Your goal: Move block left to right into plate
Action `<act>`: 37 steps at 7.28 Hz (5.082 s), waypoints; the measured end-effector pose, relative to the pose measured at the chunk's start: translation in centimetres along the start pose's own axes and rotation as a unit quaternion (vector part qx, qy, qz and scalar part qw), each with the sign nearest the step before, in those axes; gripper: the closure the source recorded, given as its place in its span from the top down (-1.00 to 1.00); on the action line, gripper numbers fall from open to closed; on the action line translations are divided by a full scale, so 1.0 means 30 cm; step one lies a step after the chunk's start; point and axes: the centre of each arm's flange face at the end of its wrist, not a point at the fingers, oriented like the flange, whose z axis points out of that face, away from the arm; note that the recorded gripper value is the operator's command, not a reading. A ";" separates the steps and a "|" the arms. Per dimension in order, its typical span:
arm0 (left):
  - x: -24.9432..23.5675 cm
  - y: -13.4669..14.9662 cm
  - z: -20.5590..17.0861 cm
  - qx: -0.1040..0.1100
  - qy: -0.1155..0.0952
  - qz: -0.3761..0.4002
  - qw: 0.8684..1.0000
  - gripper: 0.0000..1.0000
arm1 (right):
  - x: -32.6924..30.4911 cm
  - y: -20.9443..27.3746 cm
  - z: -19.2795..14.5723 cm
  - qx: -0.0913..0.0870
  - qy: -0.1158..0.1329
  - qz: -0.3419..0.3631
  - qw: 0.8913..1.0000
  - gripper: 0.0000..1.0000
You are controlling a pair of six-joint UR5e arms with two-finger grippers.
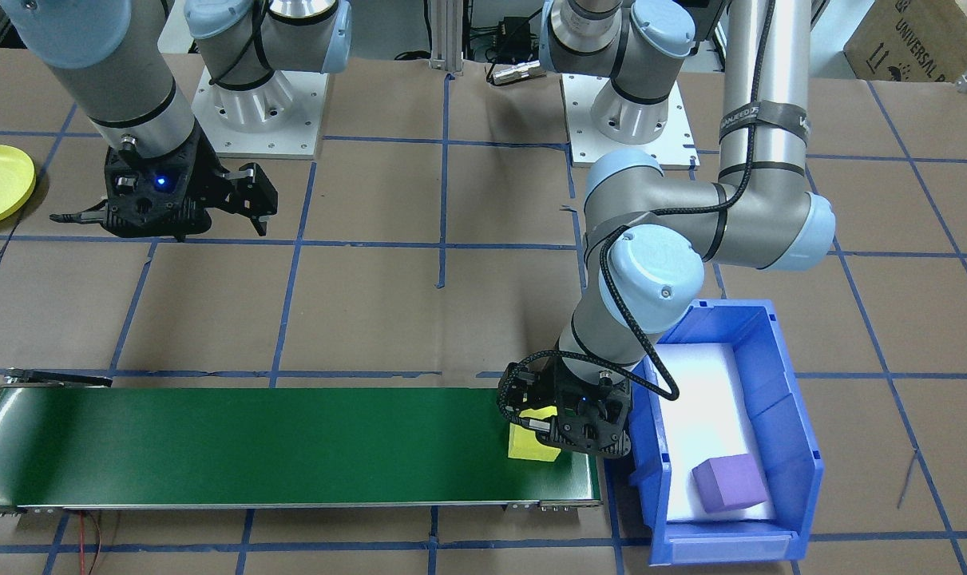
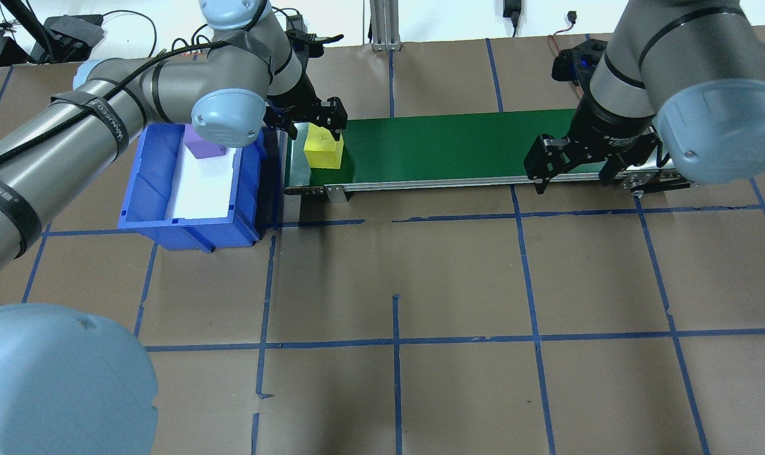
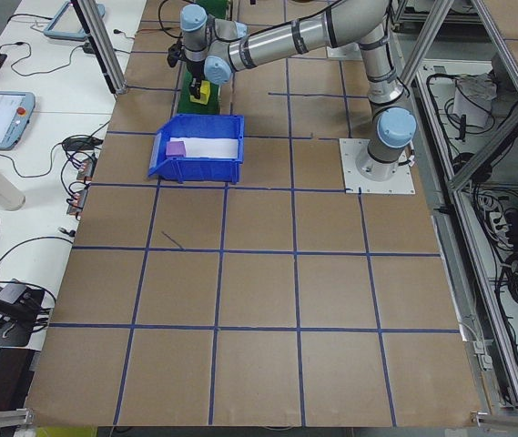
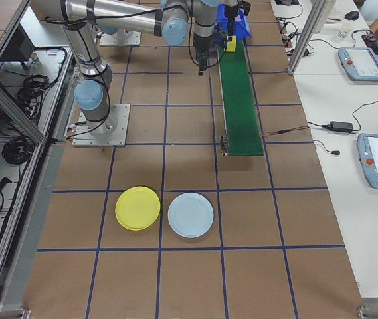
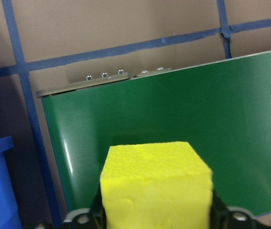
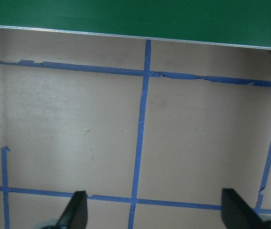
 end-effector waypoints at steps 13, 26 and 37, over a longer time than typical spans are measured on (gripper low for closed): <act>-0.728 0.040 -0.037 -0.053 -0.088 0.447 0.888 1.00 | 0.002 0.013 0.052 -0.015 -0.001 -0.011 1.000 1.00; -0.754 0.004 0.182 -0.035 -0.071 0.597 0.799 0.99 | -0.005 -0.255 0.135 0.063 -0.083 0.038 0.994 1.00; -0.450 0.089 -0.193 -0.019 -0.060 0.266 0.962 -0.04 | 0.032 -0.602 0.403 0.085 -0.127 0.060 0.986 0.11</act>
